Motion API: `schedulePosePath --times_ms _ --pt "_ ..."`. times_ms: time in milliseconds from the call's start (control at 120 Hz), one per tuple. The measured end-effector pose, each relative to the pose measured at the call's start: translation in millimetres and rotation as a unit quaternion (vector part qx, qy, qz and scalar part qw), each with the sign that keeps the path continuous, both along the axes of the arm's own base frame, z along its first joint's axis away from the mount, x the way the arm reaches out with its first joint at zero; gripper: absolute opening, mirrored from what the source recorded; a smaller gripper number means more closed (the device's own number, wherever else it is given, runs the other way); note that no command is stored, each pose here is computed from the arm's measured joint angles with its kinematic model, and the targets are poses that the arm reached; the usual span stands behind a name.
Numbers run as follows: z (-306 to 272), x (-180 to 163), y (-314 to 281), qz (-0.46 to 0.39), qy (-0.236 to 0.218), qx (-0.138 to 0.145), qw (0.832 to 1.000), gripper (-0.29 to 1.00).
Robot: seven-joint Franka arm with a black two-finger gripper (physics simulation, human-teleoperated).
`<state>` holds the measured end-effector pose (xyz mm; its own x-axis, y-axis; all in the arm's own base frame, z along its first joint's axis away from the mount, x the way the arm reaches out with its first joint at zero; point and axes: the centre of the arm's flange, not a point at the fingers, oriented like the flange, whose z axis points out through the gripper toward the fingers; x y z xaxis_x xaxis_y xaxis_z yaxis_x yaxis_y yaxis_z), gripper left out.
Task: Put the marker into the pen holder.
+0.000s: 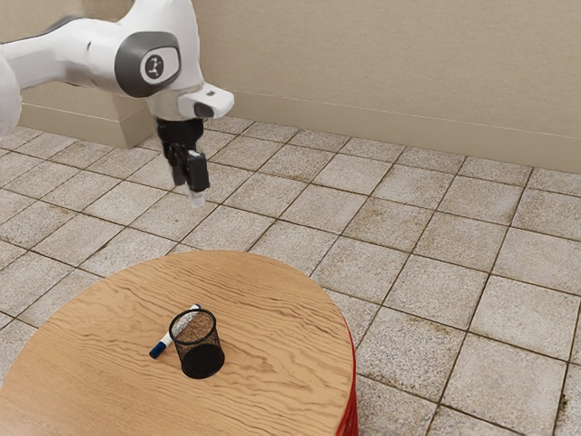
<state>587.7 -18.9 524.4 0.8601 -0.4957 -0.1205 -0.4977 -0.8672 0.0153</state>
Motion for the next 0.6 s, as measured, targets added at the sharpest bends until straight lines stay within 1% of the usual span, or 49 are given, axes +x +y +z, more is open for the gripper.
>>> schedulePosePath --times_ms 125,200,267,375,442,525,600 --pt "-31.4 6.6 -10.9 0.036 0.004 0.010 0.999 0.70" --pt "-70.9 -7.7 -9.7 0.059 0.008 0.014 0.998 0.70" --pt "-96.6 -15.9 1.4 0.096 -0.009 0.013 0.995 0.70" --pt "-117.1 -10.7 17.9 0.155 -0.039 0.012 0.987 0.70" --pt "-122.5 -20.1 28.1 0.179 -0.051 0.011 0.982 0.69" --pt "-139.1 -30.4 38.5 0.200 -0.058 0.010 0.978 0.68" --pt "-154.3 -31.1 43.2 0.213 -0.060 0.010 0.975 0.68"
